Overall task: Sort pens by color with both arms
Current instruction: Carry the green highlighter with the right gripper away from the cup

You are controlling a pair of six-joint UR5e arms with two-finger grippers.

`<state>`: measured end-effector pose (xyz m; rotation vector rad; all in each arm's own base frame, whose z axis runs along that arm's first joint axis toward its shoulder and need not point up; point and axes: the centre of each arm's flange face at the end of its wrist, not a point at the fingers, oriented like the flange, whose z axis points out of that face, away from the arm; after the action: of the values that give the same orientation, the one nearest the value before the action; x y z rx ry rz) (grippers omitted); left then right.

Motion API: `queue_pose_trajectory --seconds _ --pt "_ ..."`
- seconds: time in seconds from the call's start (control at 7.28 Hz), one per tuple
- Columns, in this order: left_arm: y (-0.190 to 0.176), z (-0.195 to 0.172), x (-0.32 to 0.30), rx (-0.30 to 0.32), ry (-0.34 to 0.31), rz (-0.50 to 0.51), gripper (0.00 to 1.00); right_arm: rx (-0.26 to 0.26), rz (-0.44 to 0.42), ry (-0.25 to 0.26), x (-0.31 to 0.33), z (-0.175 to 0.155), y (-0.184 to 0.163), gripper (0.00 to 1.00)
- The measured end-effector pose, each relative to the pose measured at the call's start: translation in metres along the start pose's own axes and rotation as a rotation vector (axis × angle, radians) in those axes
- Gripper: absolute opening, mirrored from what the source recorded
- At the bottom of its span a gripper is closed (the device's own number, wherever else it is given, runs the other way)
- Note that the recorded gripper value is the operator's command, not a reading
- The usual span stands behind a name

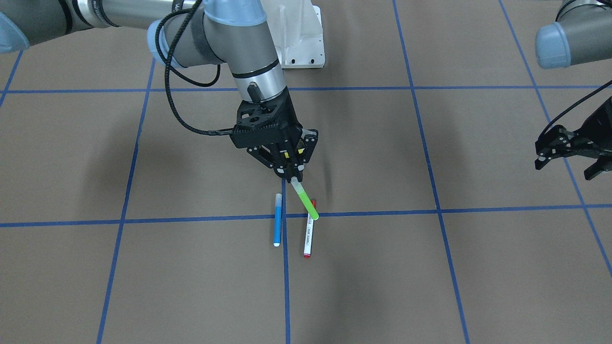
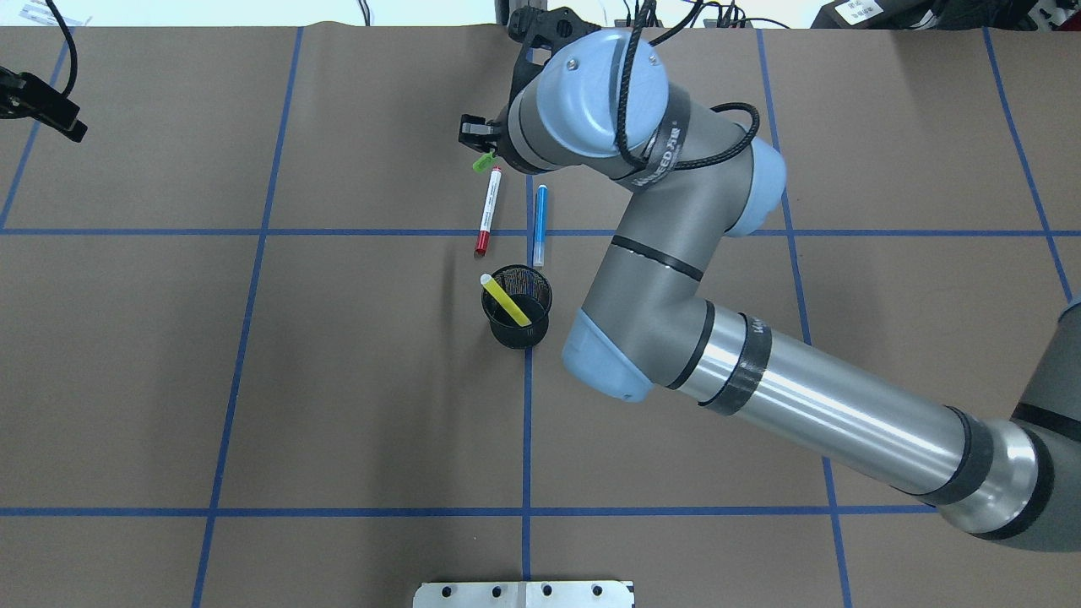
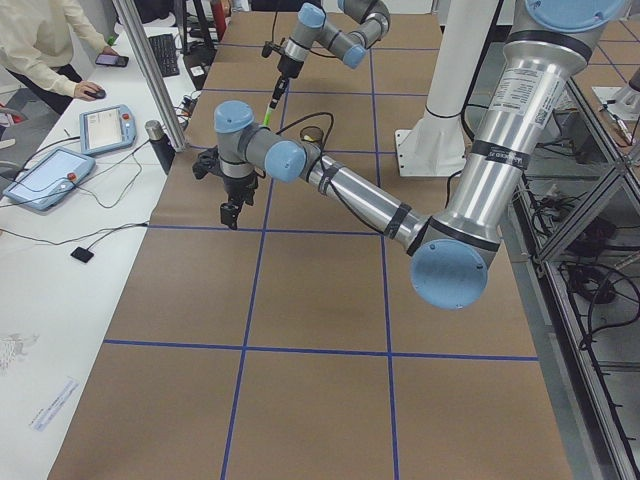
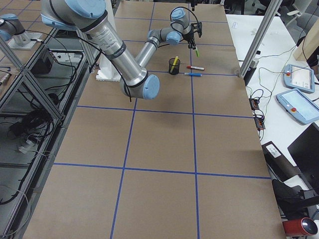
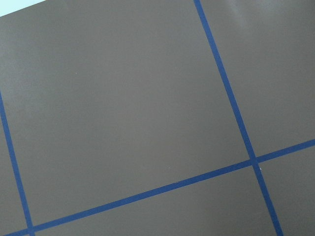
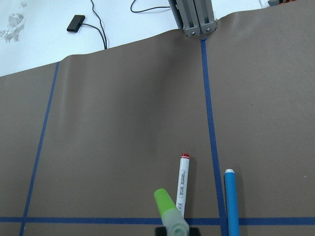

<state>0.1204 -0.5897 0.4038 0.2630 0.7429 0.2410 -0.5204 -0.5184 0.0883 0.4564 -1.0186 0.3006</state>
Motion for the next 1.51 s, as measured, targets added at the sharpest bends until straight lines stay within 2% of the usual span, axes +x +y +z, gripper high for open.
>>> queue_pose_trajectory --seconds 0.27,0.69,1.1,1.51 --pt "0.01 0.005 -0.006 0.01 0.002 0.007 0.99 0.055 -0.017 0.046 -0.014 0.023 0.025 0.0" --pt "0.013 0.007 -0.009 0.015 0.002 0.009 0.99 0.108 -0.035 0.107 -0.033 0.054 0.045 0.0" --pt "0.017 0.01 -0.011 0.025 0.005 -0.003 0.99 0.141 -0.043 0.155 -0.046 0.077 0.056 0.0" --pt "0.023 0.014 -0.016 0.037 0.008 -0.001 0.99 0.166 -0.052 0.182 -0.059 0.091 0.071 0.0"
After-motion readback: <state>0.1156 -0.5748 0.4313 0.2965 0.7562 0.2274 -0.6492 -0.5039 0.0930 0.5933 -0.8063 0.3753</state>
